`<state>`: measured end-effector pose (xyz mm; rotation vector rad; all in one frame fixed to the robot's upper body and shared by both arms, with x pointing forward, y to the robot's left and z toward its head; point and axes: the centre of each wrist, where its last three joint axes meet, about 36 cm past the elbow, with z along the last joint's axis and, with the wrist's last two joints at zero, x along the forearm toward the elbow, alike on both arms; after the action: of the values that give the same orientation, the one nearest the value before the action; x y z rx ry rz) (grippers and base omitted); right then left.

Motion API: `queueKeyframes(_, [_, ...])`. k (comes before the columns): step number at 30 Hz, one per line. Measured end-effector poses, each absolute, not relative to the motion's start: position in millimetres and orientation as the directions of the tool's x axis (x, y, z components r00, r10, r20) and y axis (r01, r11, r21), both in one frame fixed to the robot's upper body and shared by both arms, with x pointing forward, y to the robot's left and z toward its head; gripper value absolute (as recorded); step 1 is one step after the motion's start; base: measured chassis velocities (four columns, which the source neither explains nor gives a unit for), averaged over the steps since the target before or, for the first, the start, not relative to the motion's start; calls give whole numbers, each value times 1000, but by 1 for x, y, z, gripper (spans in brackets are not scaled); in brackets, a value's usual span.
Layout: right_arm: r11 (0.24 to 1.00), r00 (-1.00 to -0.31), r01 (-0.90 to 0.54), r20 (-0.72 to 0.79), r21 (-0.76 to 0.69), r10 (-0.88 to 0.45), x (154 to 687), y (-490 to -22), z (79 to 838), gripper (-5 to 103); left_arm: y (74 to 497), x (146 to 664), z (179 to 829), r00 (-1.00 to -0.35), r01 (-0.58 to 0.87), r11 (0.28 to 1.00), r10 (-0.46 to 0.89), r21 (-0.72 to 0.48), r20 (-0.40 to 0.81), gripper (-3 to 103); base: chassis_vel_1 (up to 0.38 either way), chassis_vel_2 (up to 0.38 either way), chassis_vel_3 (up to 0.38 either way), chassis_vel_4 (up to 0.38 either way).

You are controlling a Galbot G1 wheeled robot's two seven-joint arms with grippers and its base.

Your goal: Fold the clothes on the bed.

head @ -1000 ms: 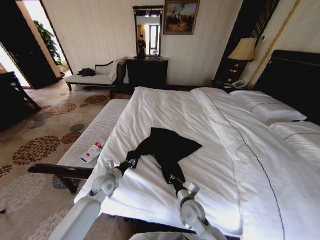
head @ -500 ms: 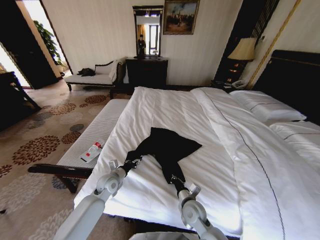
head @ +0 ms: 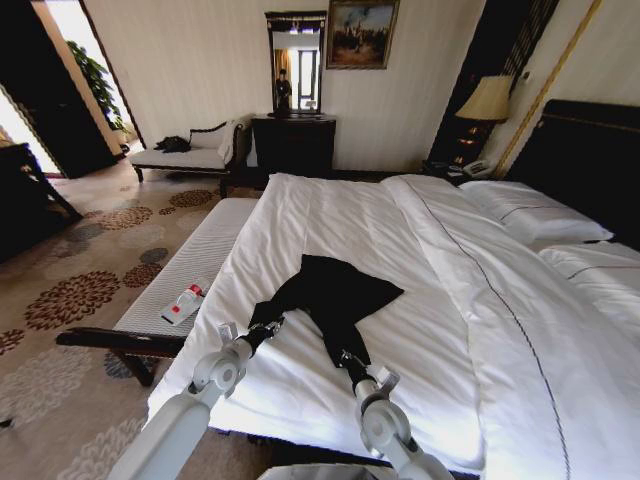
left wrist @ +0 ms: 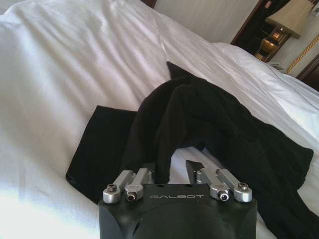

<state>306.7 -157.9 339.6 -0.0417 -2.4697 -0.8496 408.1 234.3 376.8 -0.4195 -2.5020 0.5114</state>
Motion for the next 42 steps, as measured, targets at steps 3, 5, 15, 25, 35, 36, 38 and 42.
queueKeyframes(3, [802,-863,194,487,564,-134,307,-158,339,0,235,408,376,-802,185,880,392,-438,450,28,0,0,0,0])
queueKeyframes(5, [802,-863,194,487,564,-133,307,-158,339,0,236,408,376,-803,183,881,390,-436,451,16,0,0,0,0])
queueKeyframes(15, [809,-880,185,460,558,-115,309,-158,340,0,245,403,382,-812,175,885,378,-432,444,2,0,0,0,0])
queueKeyframes(25, [858,-981,-106,90,503,-174,327,-215,412,0,292,414,474,-896,212,869,355,-448,265,2,0,0,0,0])
queueKeyframes(35, [788,-886,-445,-340,426,-317,353,-247,524,0,326,399,594,-925,314,875,370,-369,90,2,0,0,0,0])
queueKeyframes(36, [777,-866,-472,-387,417,-318,354,-251,540,0,327,396,609,-925,331,873,375,-358,60,2,0,0,0,0])
queueKeyframes(38, [757,-815,-526,-485,388,-318,354,-263,576,0,330,383,650,-920,378,862,392,-337,-29,2,0,0,0,0])
queueKeyframes(42, [751,-760,-569,-563,336,-324,345,-276,608,0,335,367,684,-910,414,854,401,-316,-109,2,0,0,0,0])
